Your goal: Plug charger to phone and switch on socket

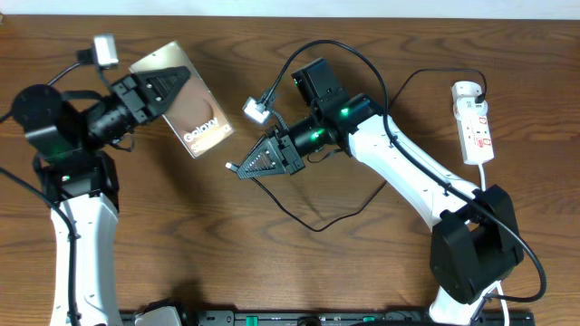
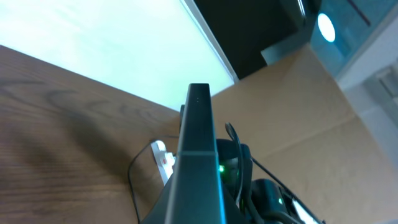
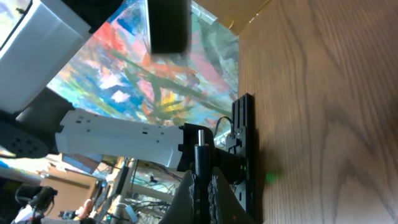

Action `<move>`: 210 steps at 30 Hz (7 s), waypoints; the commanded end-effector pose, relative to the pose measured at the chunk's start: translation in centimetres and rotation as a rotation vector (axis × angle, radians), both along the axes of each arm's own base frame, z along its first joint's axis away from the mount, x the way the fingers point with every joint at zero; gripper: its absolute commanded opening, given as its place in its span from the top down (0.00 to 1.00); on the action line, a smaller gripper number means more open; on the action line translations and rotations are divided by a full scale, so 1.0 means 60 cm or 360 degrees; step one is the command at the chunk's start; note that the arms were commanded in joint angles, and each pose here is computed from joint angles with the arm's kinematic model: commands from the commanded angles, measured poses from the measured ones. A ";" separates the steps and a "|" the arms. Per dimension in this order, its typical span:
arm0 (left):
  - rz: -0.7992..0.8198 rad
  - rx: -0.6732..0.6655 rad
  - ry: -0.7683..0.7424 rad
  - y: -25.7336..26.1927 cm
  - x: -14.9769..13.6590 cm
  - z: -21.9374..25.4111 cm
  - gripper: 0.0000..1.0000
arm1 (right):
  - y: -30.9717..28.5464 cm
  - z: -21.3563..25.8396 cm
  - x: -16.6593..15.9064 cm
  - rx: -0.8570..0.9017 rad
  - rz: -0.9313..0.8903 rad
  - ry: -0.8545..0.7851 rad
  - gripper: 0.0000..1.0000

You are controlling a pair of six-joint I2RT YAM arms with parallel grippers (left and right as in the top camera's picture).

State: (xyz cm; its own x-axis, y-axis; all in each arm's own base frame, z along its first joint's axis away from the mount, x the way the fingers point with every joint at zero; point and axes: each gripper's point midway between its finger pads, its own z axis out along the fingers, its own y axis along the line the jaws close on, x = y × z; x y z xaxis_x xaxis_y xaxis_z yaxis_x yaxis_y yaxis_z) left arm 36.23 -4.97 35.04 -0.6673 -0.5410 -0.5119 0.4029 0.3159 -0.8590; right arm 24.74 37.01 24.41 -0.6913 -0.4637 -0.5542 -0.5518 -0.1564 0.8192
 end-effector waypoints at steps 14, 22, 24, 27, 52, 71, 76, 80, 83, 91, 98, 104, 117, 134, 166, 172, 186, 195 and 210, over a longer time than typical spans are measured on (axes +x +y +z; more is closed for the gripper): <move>0.0173 -0.0040 0.0017 0.044 0.012 0.012 0.93 | 0.037 0.035 0.068 -0.0082 -0.0261 0.0111 0.99; 0.0307 -0.0055 0.0009 0.062 0.028 0.016 0.93 | 0.052 0.047 0.060 -0.0052 -0.0243 0.0106 0.99; 0.0305 -0.0054 0.0005 0.062 0.028 0.017 0.93 | 0.053 0.048 0.062 -0.0047 -0.0248 0.0095 0.99; 0.0296 -0.0053 0.0005 0.061 0.027 0.017 0.93 | 0.051 0.022 0.081 -0.0165 -0.0382 0.0107 0.99; 0.0224 -0.0047 0.0006 0.051 0.018 0.016 0.93 | -0.276 -0.340 0.088 -0.2325 -0.1435 0.0149 0.99; 0.0192 -0.0033 -0.0006 0.047 0.014 0.016 0.93 | -0.282 -0.394 0.044 -0.2374 -0.1347 0.0234 0.99; 0.0185 -0.0031 -0.0007 0.046 0.014 0.016 0.93 | -0.291 -0.412 0.029 -0.2403 -0.1333 0.0261 0.99; 0.0180 -0.0028 -0.0010 0.045 0.013 0.016 0.93 | -0.292 -0.414 0.027 -0.2407 -0.1333 0.0264 0.99; 0.0180 -0.0028 -0.0010 0.045 0.013 0.016 0.93 | -0.290 -0.414 0.029 -0.2396 -0.1340 0.0262 0.99; 0.0180 -0.0028 -0.0010 0.045 0.013 0.016 0.93 | -0.258 -0.394 0.041 -0.2253 -0.1282 0.0276 0.99; 0.0180 -0.0028 -0.0010 0.045 0.013 0.016 0.93 | -0.085 -0.254 0.033 -0.1251 -0.0601 0.0180 0.99; 0.0169 -0.0027 -0.0010 0.044 0.012 0.016 0.93 | -0.015 -0.082 -0.033 -0.0212 0.0006 0.0231 0.99; 0.0016 0.0059 -0.0111 0.025 -0.009 0.016 0.92 | -0.014 -0.023 -0.043 0.0189 0.0173 0.0121 0.99; -0.0062 0.0080 -0.0144 -0.006 -0.012 0.016 0.93 | 0.013 0.019 -0.004 0.0308 0.0184 -0.0069 0.99; 0.0030 0.0068 -0.0124 0.000 0.002 0.013 0.93 | 0.034 0.062 -0.008 0.0438 0.0241 -0.0265 0.99; 0.0030 0.0059 -0.0113 0.000 0.002 0.013 0.93 | 0.036 0.059 0.010 0.0408 0.0159 -0.0265 0.99; 0.0029 0.0056 -0.0107 0.000 0.002 0.010 0.93 | 0.035 0.055 0.043 0.0369 0.0013 -0.0283 0.99; 0.0043 0.0057 -0.0108 0.002 0.004 0.010 0.93 | 0.035 0.056 0.040 0.0373 0.0025 -0.0282 0.99; 0.0055 0.0070 -0.0112 0.003 0.006 0.004 0.93 | 0.035 0.057 0.039 0.0382 0.0035 -0.0290 0.99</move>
State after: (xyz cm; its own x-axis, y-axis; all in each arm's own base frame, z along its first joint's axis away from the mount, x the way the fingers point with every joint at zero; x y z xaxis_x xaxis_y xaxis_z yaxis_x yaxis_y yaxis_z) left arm 36.52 -4.77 35.17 -0.6268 -0.5377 -0.5639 0.4396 0.3535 -0.8257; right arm 27.13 39.47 26.35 -0.5786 -0.3324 -0.7448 -0.6657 -0.3352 0.6667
